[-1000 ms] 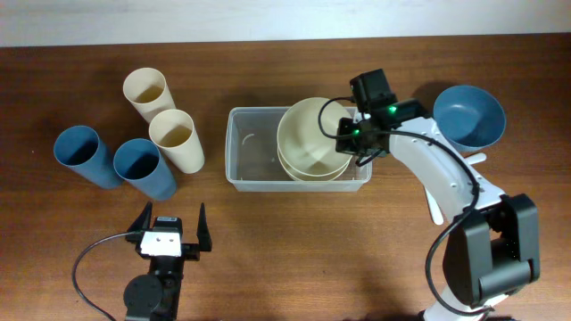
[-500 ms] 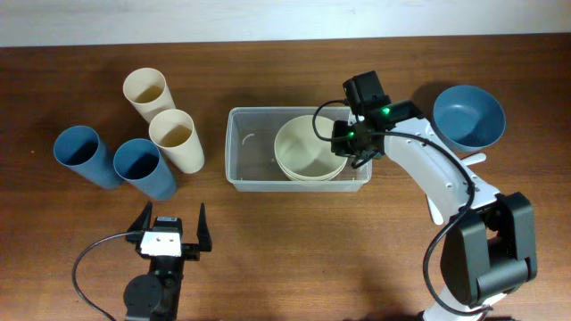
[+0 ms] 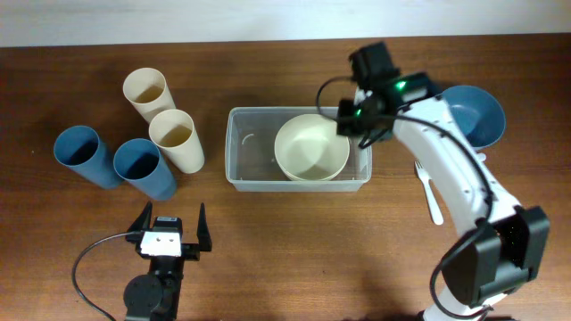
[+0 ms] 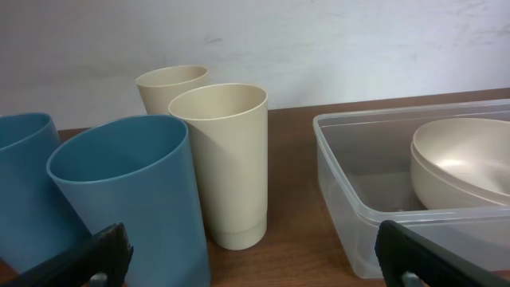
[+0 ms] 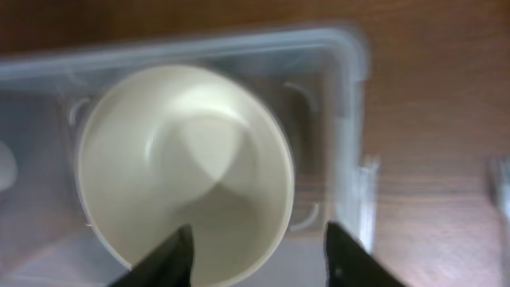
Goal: Pack container
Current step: 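Open the right gripper and move it right toward the blue bowl, then grasp the blue bowl rim with the right gripper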
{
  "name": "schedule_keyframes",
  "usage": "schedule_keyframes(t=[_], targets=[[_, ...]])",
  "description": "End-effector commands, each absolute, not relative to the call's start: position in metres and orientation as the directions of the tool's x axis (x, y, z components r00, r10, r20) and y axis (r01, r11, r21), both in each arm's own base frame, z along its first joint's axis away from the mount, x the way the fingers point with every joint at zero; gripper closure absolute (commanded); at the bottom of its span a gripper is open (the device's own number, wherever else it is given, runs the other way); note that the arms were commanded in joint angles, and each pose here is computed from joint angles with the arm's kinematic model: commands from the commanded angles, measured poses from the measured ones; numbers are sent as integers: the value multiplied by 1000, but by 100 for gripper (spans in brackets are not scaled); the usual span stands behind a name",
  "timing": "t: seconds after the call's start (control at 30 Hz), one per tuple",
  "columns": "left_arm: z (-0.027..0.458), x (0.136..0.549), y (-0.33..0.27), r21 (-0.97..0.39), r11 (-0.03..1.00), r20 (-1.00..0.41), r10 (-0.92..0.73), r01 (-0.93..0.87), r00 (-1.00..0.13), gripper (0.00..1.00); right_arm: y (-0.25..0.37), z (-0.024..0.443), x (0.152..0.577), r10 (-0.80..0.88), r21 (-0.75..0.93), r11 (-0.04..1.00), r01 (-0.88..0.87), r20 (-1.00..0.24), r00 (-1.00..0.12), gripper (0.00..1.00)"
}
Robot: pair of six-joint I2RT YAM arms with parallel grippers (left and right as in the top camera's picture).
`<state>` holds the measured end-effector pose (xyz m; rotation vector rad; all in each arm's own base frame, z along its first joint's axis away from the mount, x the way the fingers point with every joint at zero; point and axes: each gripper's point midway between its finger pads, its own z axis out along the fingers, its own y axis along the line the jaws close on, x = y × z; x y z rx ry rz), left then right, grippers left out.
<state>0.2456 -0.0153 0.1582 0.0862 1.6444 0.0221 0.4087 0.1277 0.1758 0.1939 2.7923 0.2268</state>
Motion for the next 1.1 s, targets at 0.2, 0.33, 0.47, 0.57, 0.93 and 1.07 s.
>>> schedule_keyframes(t=[0.2, 0.33, 0.47, 0.57, 0.93, 1.07], targets=[[158, 245, -13, 79, 996, -994, 81, 35, -69, 0, -37, 215, 423, 506, 124, 857, 500, -385, -772, 32], [158, 245, -13, 79, 996, -994, 81, 35, -69, 1, -91, 203, 419, 623, 167, 778, 606, -339, -705, 29], [158, 245, -13, 79, 996, -994, 81, 35, -69, 0, -127, 178, 420, 694, 181, 716, 674, -287, -660, 29], [158, 245, -13, 79, 996, -994, 81, 35, -69, 1, -141, 151, 421, 722, 159, 689, 707, -238, -650, 28], [158, 245, -13, 79, 996, -994, 81, 35, -69, 0, -161, 76, 423, 790, 89, 613, 785, -115, -603, 28], [158, 245, -13, 79, 996, -994, 81, 35, -69, 1, -164, 76, 426, 791, 95, 610, 787, -129, -598, 28]])
